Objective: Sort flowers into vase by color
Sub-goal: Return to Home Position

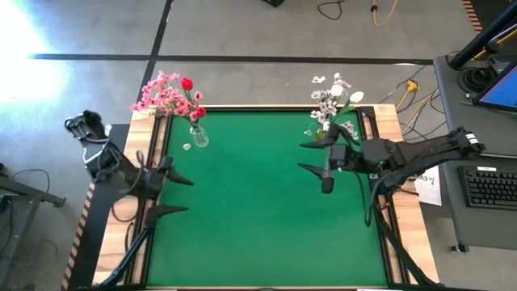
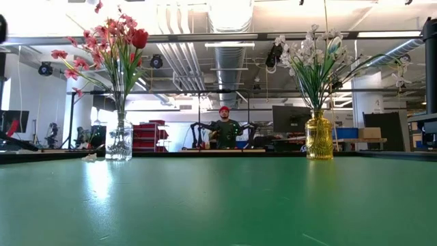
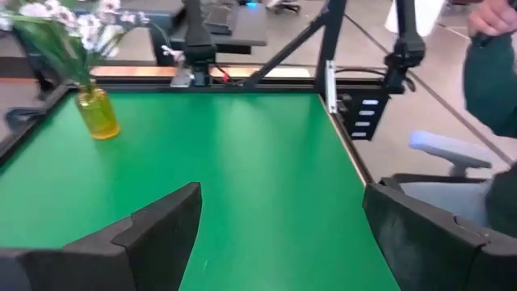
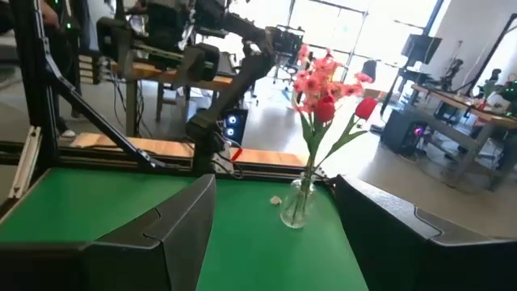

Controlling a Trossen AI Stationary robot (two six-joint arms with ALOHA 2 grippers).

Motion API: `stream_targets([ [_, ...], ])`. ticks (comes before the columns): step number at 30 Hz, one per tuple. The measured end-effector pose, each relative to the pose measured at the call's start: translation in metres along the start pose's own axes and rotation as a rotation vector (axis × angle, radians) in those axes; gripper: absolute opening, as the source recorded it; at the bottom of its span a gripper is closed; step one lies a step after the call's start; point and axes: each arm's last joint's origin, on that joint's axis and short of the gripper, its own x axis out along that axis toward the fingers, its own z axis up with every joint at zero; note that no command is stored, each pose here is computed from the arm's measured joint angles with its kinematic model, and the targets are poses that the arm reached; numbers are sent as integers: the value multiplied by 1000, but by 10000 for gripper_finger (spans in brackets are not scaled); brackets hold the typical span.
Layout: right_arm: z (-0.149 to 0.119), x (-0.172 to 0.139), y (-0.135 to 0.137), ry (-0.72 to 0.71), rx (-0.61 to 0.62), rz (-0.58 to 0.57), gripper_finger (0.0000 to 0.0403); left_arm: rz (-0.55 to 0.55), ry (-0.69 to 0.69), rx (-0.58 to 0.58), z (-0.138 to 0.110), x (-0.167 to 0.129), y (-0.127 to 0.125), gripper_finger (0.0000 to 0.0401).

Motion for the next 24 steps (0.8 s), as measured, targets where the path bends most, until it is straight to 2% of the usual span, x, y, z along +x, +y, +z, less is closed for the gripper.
stream_targets([
  [4, -9, -14, -4, -17, 26, 0, 249, 68, -24, -13, -13, -8, -8, 320],
  [16, -33, -43, -11, -37, 72, 19, 249, 42, 34, -78, -71, 2, -4, 301],
  [20, -39, -46, -11, -33, 76, 20, 249, 38, 6, -93, -85, 8, -2, 254],
  [24, -45, -48, -11, -24, 79, 20, 249, 57, -32, -67, -95, 16, -1, 168],
])
